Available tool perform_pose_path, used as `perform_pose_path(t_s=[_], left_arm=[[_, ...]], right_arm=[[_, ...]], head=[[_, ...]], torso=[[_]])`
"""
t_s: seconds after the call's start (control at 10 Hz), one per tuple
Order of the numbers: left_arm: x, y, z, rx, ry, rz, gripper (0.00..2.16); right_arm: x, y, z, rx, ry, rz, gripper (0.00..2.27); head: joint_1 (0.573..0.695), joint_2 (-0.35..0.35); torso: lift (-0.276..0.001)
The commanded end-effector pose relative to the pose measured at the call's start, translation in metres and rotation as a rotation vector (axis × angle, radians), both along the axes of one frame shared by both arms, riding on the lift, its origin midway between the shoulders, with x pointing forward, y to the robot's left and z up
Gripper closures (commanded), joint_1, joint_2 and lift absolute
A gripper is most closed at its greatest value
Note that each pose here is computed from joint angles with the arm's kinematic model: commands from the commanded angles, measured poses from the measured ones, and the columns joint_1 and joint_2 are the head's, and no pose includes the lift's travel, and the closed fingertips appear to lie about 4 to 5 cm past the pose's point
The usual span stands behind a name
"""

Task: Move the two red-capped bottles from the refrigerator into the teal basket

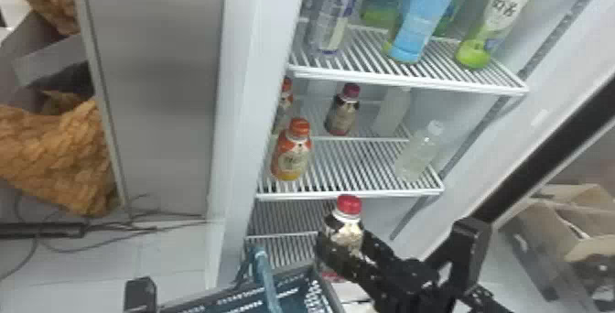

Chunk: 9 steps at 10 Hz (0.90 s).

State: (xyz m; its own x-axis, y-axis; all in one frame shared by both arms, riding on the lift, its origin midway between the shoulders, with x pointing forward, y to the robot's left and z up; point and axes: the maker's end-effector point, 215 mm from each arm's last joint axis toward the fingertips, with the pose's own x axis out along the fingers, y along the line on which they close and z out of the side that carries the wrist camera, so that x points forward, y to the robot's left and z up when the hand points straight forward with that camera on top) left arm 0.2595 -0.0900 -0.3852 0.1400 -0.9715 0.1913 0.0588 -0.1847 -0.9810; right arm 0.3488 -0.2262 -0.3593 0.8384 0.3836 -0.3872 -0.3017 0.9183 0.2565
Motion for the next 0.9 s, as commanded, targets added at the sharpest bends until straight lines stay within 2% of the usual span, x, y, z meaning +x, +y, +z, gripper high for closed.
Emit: perform_pose_path(t_s=[0.0,0.3,0.8], left_arm=[[0.000,0.001,-0.002,0.006,0.001,-0.001,1.08],[0.003,0.001,-0.003,0.010,-0.003,0.000,1.08],[0.004,0.001,-0.002,0.007,-0.003,0.002,1.08]], right_arm=[[-0.005,0.011,-0.007,0.014,0.033,0.029,0.72],[-0.021,0.054,-0.024,0.100,0.098,0.100,0.72],[-0.037,0.052,-0.038,0.067,0.174,0.107,0.72]], head=[[0.695,-0.350],[0.695,-0.350],[0.695,-0.350]], torso=[[-0.228],[-0.228],[-0.228]])
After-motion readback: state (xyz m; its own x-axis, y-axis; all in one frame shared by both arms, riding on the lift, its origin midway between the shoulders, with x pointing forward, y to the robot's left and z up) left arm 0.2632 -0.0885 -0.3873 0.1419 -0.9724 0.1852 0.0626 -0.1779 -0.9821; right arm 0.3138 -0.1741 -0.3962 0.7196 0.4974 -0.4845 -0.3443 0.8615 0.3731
